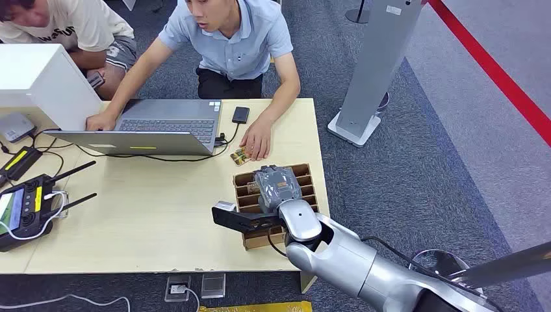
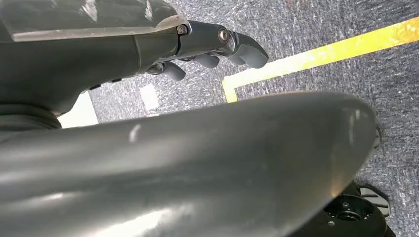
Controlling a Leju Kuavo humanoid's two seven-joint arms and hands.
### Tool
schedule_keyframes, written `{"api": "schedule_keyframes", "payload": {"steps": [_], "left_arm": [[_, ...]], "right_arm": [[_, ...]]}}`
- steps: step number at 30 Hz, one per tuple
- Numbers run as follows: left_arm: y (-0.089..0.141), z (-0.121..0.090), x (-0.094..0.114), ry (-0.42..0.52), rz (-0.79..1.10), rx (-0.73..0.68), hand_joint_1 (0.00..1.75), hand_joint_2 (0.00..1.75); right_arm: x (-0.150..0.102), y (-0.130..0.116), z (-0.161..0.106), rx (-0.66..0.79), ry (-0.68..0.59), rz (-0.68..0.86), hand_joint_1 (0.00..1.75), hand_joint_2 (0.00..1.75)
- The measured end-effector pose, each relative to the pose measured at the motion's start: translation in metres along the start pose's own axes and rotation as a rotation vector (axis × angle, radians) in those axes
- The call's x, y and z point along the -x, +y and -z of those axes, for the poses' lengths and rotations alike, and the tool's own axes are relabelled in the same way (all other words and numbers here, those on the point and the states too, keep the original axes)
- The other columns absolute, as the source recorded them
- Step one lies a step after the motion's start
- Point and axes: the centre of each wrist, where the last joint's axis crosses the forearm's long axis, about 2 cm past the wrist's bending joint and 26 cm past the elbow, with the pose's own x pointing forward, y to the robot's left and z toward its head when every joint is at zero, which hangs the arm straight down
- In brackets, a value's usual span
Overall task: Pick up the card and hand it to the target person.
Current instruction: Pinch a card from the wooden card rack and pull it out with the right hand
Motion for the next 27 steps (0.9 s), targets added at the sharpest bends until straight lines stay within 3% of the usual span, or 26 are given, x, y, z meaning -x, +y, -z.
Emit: {"api": "schedule_keyframes", "payload": {"steps": [5, 12, 16, 27], "left_arm": [[0.0000, 0.0000, 0.0001, -0.002, 0.001, 0.000, 0.00, 0.00], [0.0006, 0.0001, 0.0002, -0.006, 0.001, -0.005, 0.00, 0.00], [0.0007, 0.0001, 0.0002, -0.006, 0.001, -0.008, 0.00, 1.75], [0.0017, 0.0001, 0.0003, -0.022, 0.001, -0.016, 0.00, 1.75]], "right_arm": [[0.0011, -0.0009, 0.0015, 0.009, 0.002, 0.001, 1.37, 1.75], [0.0006, -0.0031, 0.0024, 0.027, 0.002, -0.004, 1.66, 1.75], [0.0005, -0.0033, 0.0024, 0.038, 0.005, -0.007, 1.75, 1.75], [-0.0006, -0.0039, 0.0023, 0.048, 0.003, -0.002, 1.75, 1.75]]}}
